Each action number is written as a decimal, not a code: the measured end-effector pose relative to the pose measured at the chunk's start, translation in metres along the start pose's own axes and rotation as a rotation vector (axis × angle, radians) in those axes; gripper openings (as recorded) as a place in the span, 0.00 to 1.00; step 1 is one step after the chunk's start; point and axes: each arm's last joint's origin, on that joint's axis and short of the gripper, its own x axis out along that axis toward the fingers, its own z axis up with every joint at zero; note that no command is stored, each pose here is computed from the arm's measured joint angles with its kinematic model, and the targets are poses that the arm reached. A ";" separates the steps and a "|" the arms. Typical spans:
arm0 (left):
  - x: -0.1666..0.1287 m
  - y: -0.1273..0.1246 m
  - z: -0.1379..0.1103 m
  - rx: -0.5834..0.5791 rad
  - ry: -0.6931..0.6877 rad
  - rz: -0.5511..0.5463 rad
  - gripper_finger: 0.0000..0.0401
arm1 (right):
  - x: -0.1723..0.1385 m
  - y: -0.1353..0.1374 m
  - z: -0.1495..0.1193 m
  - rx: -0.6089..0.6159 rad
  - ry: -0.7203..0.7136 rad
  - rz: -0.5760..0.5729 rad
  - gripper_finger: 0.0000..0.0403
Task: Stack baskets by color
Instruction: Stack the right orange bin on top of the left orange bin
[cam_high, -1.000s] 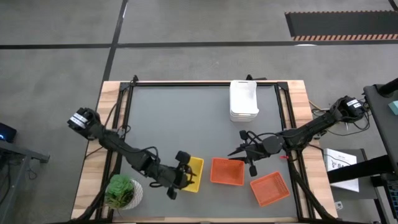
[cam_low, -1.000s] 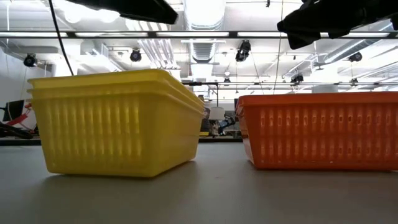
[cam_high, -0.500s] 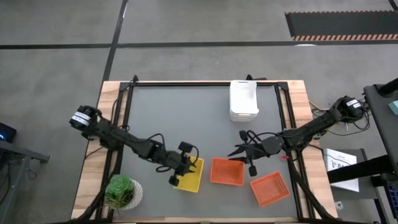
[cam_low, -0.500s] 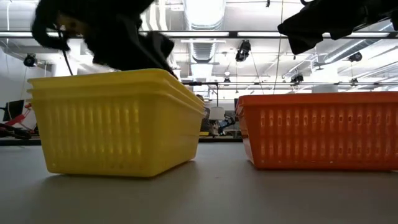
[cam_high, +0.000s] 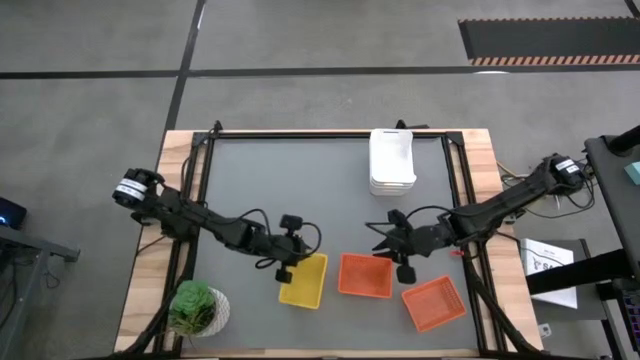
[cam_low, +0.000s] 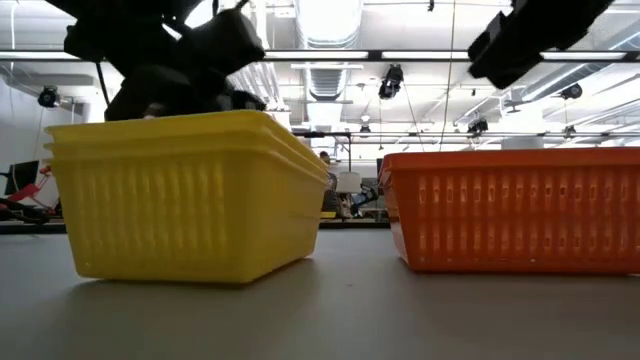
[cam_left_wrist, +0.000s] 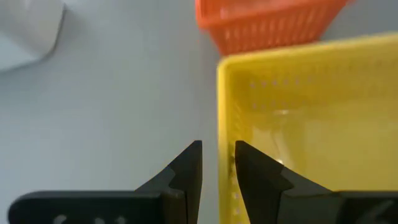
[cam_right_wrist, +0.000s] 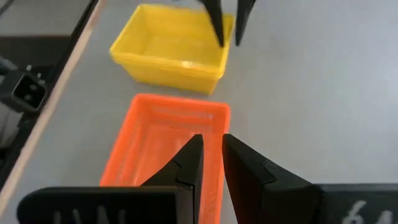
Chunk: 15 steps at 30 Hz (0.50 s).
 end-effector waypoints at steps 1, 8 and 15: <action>0.000 0.000 -0.002 0.004 0.017 0.000 0.20 | -0.002 0.002 0.001 0.002 0.018 0.002 0.13; -0.003 0.002 -0.011 -0.018 0.120 0.022 0.20 | -0.016 0.018 0.017 0.038 0.054 0.040 0.13; -0.015 0.006 -0.007 0.008 0.109 0.054 0.20 | -0.026 0.032 0.023 0.095 0.066 0.083 0.13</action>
